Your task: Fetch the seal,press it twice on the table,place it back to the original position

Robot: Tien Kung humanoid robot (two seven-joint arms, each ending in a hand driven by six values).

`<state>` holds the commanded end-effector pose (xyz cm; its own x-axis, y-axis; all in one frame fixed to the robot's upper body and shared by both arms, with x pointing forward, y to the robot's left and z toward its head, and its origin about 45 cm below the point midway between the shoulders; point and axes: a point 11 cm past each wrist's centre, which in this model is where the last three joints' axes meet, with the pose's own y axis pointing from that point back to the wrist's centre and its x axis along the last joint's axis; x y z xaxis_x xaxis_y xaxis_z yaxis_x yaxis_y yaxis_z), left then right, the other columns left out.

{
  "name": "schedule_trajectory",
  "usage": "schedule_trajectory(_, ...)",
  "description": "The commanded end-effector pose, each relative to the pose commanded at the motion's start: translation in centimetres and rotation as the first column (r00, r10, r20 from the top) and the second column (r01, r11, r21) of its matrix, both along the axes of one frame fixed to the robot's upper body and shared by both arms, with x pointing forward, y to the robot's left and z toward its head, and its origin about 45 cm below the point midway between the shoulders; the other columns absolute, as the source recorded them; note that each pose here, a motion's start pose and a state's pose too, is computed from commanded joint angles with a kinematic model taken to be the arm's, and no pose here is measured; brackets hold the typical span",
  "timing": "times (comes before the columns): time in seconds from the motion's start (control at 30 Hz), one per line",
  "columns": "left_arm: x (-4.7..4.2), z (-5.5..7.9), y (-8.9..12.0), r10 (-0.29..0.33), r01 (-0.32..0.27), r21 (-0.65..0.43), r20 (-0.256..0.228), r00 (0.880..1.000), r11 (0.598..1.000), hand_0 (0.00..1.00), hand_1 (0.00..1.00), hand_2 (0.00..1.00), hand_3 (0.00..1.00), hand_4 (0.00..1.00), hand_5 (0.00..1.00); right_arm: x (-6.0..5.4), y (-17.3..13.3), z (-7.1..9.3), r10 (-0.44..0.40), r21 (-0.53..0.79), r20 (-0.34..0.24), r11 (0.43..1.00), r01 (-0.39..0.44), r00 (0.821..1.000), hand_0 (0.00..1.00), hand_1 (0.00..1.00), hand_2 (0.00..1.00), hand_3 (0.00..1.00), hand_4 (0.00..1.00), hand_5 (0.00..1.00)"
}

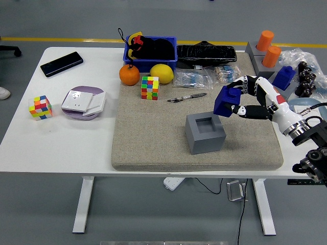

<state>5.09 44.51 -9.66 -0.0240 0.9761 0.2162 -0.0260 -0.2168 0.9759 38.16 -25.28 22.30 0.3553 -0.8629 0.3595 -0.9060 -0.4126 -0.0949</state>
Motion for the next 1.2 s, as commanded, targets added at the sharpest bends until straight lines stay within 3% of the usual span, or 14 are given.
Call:
schedule_trajectory(0.2,-0.27,0.0,0.1,0.002,-0.002,0.002,-0.006,1.000,1.000,0.738,0.695,0.688,0.744,0.670,0.307,-0.9,1.7,0.4,0.053,0.012,0.000,0.999,-0.053,0.999,0.526,0.419,0.434,0.494,0.737,0.002)
schedule_trajectory(0.43,-0.07,0.0,0.1,-0.003,0.003,0.004,-0.003,1.000,1.000,0.738,0.695,0.688,0.744,0.670,0.308,-1.6,3.0,-0.7,0.092,0.018,-0.037,0.996,-0.092,0.995,0.524,0.417,0.434,0.495,0.738,0.002)
schedule_trajectory(0.9,-0.11,0.1,0.3,-0.011,0.011,0.007,-0.008,1.000,1.000,0.739,0.695,0.688,0.744,0.670,0.307,-0.6,3.3,-3.8,0.088,0.009,-0.114,0.996,-0.087,0.990,0.524,0.417,0.434,0.494,0.736,0.002)
schedule_trajectory(1.2,-0.05,0.2,0.5,-0.013,0.013,0.010,-0.008,1.000,1.000,0.739,0.696,0.688,0.744,0.670,0.307,-0.2,3.2,-3.5,0.122,-0.020,-0.130,0.992,-0.126,0.984,0.520,0.416,0.434,0.496,0.738,0.002)
